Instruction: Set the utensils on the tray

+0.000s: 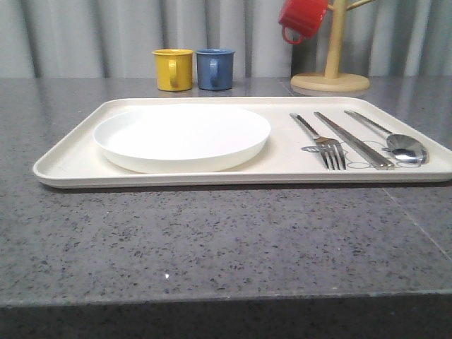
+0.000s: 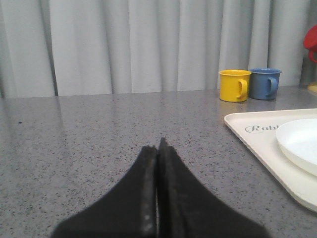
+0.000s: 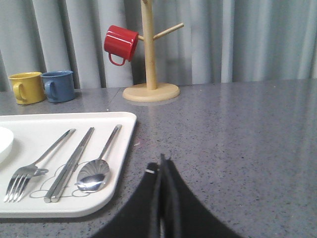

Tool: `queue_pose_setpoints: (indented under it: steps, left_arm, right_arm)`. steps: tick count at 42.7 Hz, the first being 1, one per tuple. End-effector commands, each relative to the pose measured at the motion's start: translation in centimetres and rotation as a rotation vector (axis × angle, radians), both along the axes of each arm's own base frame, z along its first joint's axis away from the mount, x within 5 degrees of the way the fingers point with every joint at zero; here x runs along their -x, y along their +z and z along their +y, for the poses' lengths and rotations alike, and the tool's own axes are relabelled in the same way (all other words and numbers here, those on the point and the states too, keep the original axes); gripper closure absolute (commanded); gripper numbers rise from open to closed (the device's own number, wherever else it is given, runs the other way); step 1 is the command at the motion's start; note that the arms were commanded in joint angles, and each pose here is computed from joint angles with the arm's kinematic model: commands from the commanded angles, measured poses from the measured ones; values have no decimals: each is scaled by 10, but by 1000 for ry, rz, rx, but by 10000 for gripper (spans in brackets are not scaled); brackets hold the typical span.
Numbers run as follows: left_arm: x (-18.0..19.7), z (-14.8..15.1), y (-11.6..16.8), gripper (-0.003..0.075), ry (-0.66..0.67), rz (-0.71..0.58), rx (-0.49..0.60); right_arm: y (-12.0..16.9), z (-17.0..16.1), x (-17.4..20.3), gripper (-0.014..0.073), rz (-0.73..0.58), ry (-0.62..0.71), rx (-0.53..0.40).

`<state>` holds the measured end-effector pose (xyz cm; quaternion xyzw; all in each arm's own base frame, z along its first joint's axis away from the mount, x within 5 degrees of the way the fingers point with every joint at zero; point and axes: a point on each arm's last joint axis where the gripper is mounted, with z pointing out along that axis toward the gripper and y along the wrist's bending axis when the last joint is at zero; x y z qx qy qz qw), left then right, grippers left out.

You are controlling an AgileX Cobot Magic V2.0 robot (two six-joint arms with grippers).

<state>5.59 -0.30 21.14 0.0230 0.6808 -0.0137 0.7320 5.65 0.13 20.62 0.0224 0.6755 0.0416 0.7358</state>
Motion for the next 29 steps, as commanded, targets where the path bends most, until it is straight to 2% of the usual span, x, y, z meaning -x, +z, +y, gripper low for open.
queue_pose_setpoints:
  steps: [1,29]
  left_arm:
    - [2,1,3,741,8,-79,21]
    - [2,3,3,741,52,-82,19]
  right_arm:
    - [9,0,2,662,-101,-5,0]
    - [9,0,2,662,-101,-5,0]
